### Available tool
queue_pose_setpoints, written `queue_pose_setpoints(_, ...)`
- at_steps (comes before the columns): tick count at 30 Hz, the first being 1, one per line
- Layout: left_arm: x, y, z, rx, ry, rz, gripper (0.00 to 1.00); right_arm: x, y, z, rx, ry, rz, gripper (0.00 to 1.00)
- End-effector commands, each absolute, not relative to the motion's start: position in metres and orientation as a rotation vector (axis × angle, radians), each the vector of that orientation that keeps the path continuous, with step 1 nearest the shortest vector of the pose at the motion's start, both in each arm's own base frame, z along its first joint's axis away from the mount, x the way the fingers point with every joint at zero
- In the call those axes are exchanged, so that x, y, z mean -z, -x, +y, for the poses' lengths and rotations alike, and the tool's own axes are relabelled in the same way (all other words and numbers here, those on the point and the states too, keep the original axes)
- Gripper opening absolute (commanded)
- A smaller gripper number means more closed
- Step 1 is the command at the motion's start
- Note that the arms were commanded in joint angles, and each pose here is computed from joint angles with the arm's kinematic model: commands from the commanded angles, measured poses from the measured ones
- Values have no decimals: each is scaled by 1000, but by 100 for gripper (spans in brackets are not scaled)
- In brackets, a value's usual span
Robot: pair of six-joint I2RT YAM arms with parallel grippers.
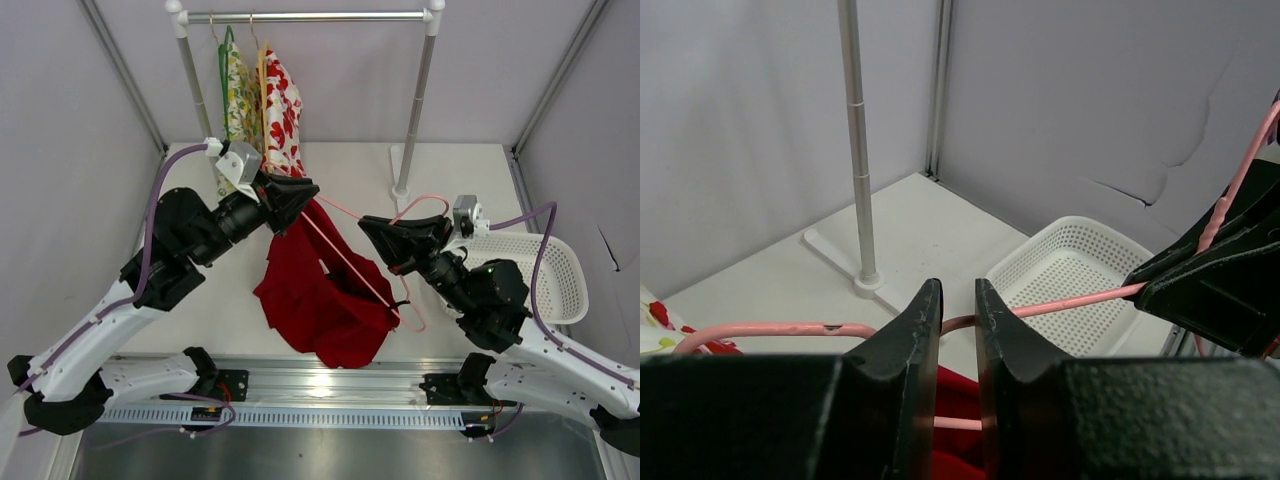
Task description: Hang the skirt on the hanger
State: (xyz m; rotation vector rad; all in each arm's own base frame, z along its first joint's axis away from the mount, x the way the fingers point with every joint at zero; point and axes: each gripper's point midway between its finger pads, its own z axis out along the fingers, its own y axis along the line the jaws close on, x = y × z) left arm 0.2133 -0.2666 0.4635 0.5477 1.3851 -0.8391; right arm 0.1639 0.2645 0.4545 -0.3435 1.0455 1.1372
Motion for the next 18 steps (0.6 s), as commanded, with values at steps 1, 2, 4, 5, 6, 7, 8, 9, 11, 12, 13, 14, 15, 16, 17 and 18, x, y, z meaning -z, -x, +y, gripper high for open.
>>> queue_pose_setpoints(1,-446,-165,-310,1068,-756,1388,26,-518,-138,250,-1233,324,832,0)
queue_pose_setpoints(2,-448,-170,-307,1033,-721,1392,31,-517,-139,251,-1233,323,836,0)
queue_pose_setpoints(4,-456,-173,-298,1005,-674,1371,41,-519,-139,250,-1234,321,837,0)
queue_pose_setpoints(5,-463,-180,-287,964,-614,1366,42,-516,-140,252,-1231,326,852,0)
queue_pose_setpoints(6,-465,-183,-282,936,-590,1367,44,-519,-140,253,-1230,328,855,0)
queue_pose_setpoints(7,-470,-187,-275,907,-557,1369,48,-520,-141,254,-1227,334,865,0)
queue_pose_setpoints(8,-472,-196,-265,845,-511,1376,48,-515,-143,259,-1222,350,895,0)
queue_pose_setpoints(9,-477,-197,-256,819,-490,1371,50,-515,-142,260,-1223,357,902,0)
queue_pose_setpoints(11,-492,-197,-242,755,-486,1346,57,-511,-140,266,-1231,401,934,0)
queue_pose_setpoints(12,-506,-196,-233,733,-478,1327,57,-510,-139,267,-1230,413,949,0)
queue_pose_setpoints(13,-507,-196,-231,711,-493,1330,60,-508,-138,269,-1234,432,974,0)
queue_pose_setpoints(14,-522,-190,-220,688,-513,1304,62,-505,-133,274,-1247,479,983,0)
queue_pose_setpoints(15,-523,-188,-220,667,-553,1296,64,-504,-132,276,-1245,497,1002,0)
queue_pose_setpoints(16,-524,-186,-219,655,-577,1294,72,-497,-130,280,-1246,534,1033,0)
queue_pose_setpoints(17,-534,-181,-214,638,-604,1261,73,-501,-126,282,-1258,560,1030,0)
queue_pose_setpoints(18,-528,-178,-215,629,-644,1274,72,-501,-121,285,-1272,597,1030,0)
